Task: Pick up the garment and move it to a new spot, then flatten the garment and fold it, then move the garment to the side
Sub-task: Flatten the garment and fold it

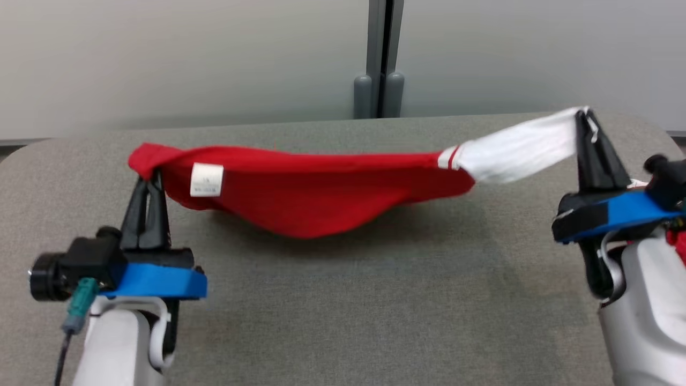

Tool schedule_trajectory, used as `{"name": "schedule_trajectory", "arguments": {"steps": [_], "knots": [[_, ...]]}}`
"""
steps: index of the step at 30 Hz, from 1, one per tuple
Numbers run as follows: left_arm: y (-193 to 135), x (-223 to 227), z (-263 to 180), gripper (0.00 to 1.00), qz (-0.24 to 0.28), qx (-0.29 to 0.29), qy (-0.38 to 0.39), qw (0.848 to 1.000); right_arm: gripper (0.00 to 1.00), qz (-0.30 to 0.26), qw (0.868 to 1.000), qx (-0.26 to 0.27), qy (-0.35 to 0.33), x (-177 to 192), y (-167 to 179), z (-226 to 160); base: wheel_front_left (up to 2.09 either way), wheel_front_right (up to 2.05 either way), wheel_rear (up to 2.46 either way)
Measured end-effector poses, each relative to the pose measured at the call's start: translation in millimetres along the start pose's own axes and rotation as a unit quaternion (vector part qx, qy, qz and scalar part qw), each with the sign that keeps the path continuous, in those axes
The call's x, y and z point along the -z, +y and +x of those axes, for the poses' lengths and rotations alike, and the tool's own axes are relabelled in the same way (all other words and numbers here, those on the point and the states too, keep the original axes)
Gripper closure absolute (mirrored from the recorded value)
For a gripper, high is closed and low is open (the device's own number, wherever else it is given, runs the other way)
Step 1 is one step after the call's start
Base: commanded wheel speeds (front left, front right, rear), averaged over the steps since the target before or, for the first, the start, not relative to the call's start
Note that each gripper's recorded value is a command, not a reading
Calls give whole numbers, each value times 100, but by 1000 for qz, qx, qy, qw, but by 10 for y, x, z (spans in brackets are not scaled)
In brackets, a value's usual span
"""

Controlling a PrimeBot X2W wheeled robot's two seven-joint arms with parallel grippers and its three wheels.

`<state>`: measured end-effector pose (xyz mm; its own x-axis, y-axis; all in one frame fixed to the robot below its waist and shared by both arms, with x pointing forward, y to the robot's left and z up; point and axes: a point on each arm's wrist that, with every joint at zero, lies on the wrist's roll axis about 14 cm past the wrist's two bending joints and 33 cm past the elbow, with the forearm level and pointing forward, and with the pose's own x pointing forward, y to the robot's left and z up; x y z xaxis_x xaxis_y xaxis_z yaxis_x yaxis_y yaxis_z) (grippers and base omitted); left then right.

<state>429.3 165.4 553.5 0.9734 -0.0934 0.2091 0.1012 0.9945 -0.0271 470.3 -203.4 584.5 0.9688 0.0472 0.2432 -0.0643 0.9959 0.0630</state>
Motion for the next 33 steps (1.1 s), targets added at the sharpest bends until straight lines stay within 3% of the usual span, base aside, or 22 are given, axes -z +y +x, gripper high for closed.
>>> {"name": "schedule_trajectory", "arguments": {"steps": [3, 7, 12, 20, 26, 30, 33], "knots": [[4, -409, 193, 100, 27, 23, -56, 998, 100, 9, 997, -4, -76, -560, -28, 111, 0, 0, 0], [-44, -943, 443, 100, 70, 53, -123, 988, 100, -18, 986, -24, -162, -1268, -26, 202, 0, 0, 0], [-53, -1304, 740, 100, 95, 63, -153, 982, 100, -64, 975, -35, -210, -1747, -73, 357, 0, 0, 0], [-94, -1046, 1335, 100, 106, 71, -108, 986, 100, -131, 969, -31, -205, -1821, -172, 932, 0, 0, 0], [-102, -1040, 1812, 100, 115, 63, -129, 983, 100, -161, 962, -4, -221, -1949, -303, 1404, 0, 0, 0], [-75, -948, 1993, 100, 110, 54, -129, 984, 100, -167, 955, -6, -246, -2047, -225, 1534, 0, 0, 0], [-68, -752, 2015, 100, 89, 48, -107, 989, 100, -160, 958, -1, -239, -1935, -259, 1521, 0, 0, 0]]}}
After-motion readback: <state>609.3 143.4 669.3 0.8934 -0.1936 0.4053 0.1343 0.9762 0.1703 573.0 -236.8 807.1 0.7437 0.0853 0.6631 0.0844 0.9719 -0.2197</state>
